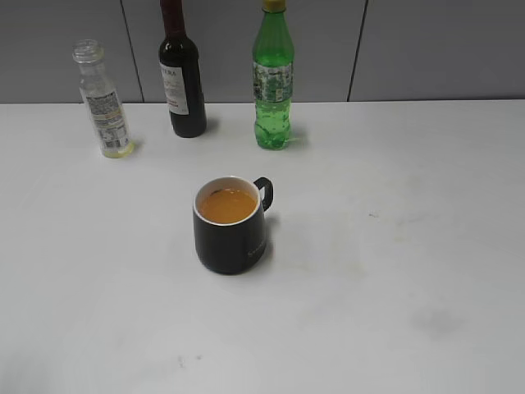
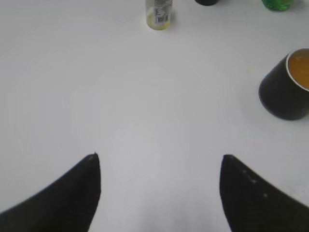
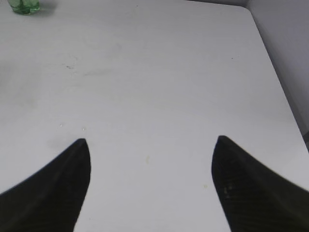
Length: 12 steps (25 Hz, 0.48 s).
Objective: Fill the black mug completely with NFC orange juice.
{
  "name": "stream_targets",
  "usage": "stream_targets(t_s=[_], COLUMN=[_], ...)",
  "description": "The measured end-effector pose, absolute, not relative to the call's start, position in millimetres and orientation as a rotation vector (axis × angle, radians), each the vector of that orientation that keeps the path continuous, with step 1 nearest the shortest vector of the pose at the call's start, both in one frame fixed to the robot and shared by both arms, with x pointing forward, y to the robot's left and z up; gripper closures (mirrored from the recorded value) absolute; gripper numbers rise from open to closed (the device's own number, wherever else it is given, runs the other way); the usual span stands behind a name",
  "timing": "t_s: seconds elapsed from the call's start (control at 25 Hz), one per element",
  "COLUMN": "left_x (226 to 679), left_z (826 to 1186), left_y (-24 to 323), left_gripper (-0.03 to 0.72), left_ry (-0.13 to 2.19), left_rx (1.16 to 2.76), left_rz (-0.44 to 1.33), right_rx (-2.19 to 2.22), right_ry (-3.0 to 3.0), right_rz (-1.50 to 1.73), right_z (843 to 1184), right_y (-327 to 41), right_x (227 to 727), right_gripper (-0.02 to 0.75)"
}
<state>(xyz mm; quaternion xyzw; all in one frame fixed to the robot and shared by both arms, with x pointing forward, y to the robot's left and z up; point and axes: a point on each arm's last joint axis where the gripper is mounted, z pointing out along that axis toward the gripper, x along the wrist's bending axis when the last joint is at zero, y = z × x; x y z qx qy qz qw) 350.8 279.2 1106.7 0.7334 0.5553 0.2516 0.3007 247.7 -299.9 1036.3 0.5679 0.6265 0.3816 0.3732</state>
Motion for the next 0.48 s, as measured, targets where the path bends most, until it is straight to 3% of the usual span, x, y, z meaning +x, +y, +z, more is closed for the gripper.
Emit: stream_targets(t_s=[0.24,0.48], left_x=[285.3,249.0], left_z=[1115.1,1096.8], left_y=[295.8,305.3], left_gripper=[0.105,0.107], left_ry=[1.468,1.459], left_rx=[1.898,1.832], left_rz=[0.793,0.88], right_rx=[1.455,1.455], right_ry=[1.605,1.605], right_rz=[0.978,0.978], right_z=[1036.3,1036.3], right_y=[-299.9,-299.9], right_x=[247.7,247.7], right_gripper=[0.145,0.145])
